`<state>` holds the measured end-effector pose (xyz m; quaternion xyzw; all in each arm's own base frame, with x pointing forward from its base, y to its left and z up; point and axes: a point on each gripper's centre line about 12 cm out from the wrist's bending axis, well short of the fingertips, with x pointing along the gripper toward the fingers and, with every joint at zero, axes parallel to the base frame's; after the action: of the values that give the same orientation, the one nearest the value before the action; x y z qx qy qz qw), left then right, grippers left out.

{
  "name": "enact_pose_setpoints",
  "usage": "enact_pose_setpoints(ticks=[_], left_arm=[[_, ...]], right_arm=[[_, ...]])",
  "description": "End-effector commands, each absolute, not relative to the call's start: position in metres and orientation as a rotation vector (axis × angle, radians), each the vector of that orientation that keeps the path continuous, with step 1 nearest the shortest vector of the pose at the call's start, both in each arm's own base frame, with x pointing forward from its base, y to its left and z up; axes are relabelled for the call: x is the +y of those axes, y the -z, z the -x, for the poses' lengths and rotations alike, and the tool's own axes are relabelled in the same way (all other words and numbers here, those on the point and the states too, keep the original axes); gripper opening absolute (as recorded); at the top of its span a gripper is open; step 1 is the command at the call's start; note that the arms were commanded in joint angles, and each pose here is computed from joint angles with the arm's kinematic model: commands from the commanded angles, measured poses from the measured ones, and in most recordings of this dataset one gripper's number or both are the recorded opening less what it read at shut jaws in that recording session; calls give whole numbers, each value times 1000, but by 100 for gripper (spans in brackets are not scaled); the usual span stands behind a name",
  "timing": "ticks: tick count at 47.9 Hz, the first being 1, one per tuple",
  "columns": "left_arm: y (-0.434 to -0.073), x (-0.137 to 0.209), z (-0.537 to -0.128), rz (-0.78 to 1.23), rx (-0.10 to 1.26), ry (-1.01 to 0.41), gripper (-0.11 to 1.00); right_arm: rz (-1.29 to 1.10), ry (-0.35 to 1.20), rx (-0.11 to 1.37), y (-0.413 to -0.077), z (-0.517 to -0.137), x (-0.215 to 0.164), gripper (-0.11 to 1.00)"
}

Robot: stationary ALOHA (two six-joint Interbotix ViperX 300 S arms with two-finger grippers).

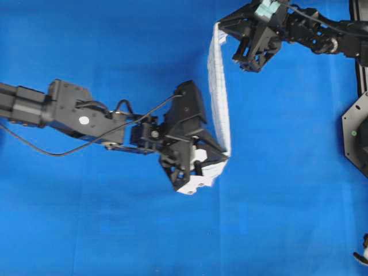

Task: Fold the blue towel.
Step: 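Rotate the strip vertical, left gripper swinging its end down-left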

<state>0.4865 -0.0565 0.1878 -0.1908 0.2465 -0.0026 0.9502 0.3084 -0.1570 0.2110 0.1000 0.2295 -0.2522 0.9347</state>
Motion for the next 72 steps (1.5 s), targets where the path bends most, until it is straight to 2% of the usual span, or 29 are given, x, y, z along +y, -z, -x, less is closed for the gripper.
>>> enact_pose_setpoints(ticks=[1,15,35,51,72], left_arm=[[-208,-64,-499,385,439,33,3],[-199,-72,-505,383,426,48,3],[-174,-77,-462,431,367,62,3],[-152,-73,-422,577,428,15,3],[-150,-84,-417,570,431,42,3]], right_arm=[[-197,538,430,-225,-298,-161,2],[-202,530,458,-221,-291,-159,2],[-185,457,590,-203,-347,-181,2],[-176,419,651,-183,-385,-196,2],[-152,387,671,-171,-406,-194,2]])
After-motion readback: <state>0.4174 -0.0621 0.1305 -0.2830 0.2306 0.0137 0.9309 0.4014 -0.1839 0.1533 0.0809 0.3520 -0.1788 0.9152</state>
